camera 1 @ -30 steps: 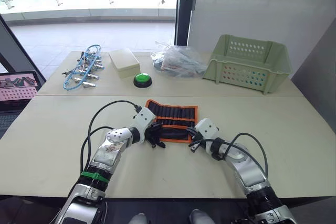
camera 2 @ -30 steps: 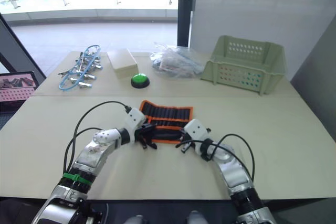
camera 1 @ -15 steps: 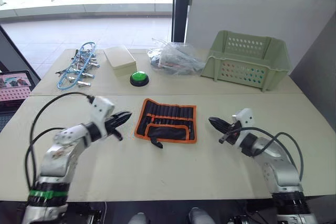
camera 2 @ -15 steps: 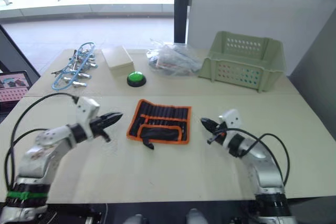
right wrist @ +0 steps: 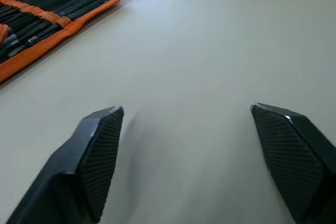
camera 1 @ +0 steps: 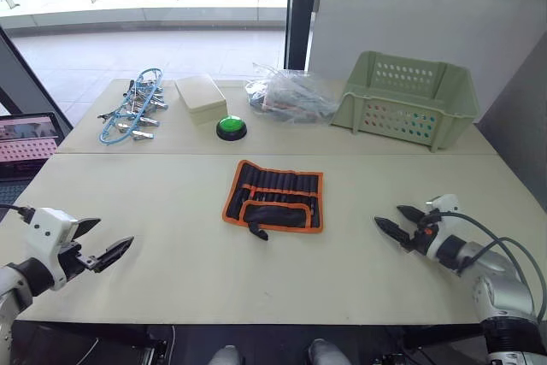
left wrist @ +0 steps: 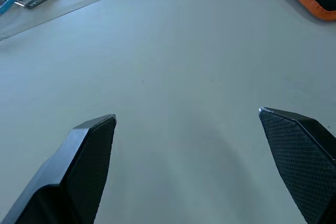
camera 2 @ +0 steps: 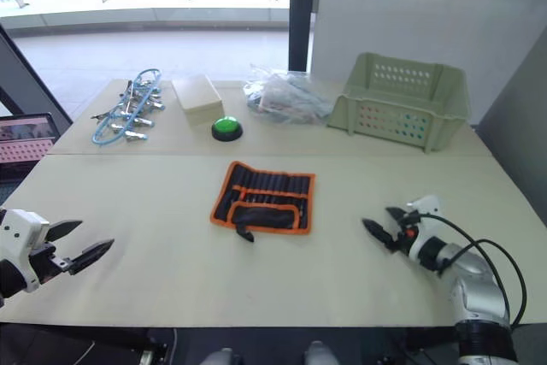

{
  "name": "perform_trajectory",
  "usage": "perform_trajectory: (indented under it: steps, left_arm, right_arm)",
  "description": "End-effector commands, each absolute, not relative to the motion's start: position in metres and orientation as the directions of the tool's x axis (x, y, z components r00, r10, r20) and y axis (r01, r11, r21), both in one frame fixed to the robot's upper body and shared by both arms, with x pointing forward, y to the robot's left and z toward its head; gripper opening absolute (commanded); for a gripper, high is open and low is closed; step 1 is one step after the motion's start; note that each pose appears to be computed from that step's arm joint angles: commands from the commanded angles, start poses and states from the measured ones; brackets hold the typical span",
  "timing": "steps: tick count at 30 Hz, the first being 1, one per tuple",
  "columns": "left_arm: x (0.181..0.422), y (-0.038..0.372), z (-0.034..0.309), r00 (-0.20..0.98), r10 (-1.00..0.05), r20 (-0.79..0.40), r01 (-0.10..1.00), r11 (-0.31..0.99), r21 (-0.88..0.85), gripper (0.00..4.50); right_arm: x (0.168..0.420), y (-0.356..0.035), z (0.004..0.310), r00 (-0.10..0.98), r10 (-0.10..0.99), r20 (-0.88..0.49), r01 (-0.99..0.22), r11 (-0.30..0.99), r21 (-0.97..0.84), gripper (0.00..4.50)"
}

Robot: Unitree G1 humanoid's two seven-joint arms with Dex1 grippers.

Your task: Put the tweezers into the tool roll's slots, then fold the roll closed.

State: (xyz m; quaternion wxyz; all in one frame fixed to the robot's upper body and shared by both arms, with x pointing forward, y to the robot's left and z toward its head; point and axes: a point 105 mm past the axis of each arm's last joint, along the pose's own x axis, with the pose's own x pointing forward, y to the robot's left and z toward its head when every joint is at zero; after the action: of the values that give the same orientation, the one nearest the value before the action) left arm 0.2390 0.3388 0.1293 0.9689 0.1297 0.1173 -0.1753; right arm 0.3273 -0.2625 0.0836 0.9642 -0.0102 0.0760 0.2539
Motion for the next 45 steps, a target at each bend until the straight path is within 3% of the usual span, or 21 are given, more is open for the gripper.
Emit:
perform_trajectory:
  steps: [1, 7, 12, 16, 19, 22, 25, 28, 34, 45]
  left_arm:
    - [0.236, 0.342, 0.135, 0.919, -0.308, -0.246, 0.362, 0.906, 0.219, 4.50]
    - [0.242, 0.326, 0.133, 0.887, -0.377, -0.266, 0.434, 0.878, 0.203, 4.50]
    - [0.250, 0.296, 0.147, 0.819, -0.508, -0.266, 0.562, 0.805, 0.193, 4.50]
    - [0.256, 0.252, 0.173, 0.692, -0.683, -0.233, 0.721, 0.667, 0.188, 4.50]
    - [0.256, 0.236, 0.180, 0.632, -0.733, -0.250, 0.775, 0.601, 0.196, 4.50]
    - [0.258, 0.226, 0.185, 0.609, -0.752, -0.253, 0.793, 0.570, 0.213, 4.50]
    - [0.261, 0.218, 0.190, 0.593, -0.763, -0.257, 0.804, 0.544, 0.239, 4.50]
    - [0.261, 0.212, 0.191, 0.580, -0.771, -0.262, 0.813, 0.531, 0.240, 4.50]
    - [0.259, 0.212, 0.188, 0.588, -0.764, -0.267, 0.808, 0.540, 0.236, 4.50]
    - [0.253, 0.212, 0.181, 0.601, -0.754, -0.265, 0.799, 0.561, 0.217, 4.50]
  right_arm:
    - [0.328, -0.276, 0.095, 0.875, 0.469, -0.116, -0.472, 0.882, 0.005, 4.44]
    - [0.326, -0.283, 0.095, 0.873, 0.475, -0.112, -0.475, 0.879, 0.030, 4.44]
    - [0.319, -0.262, 0.107, 0.815, 0.572, -0.096, -0.567, 0.820, 0.077, 4.44]
    - [0.319, -0.216, 0.114, 0.789, 0.595, -0.151, -0.583, 0.804, 0.118, 4.44]
    - [0.320, -0.179, 0.131, 0.734, 0.663, -0.147, -0.633, 0.747, 0.203, 4.44]
    - [0.324, -0.157, 0.144, 0.695, 0.688, -0.207, -0.611, 0.718, 0.333, 4.44]
    - [0.333, -0.136, 0.153, 0.686, 0.680, -0.258, -0.596, 0.729, 0.337, 4.44]
    - [0.346, -0.135, 0.141, 0.725, 0.594, -0.350, -0.501, 0.802, 0.323, 4.44]
    - [0.353, -0.124, 0.128, 0.722, 0.554, -0.415, -0.430, 0.828, 0.359, 4.44]
    - [0.350, -0.091, 0.127, 0.613, 0.674, -0.413, -0.402, 0.716, 0.571, 4.44]
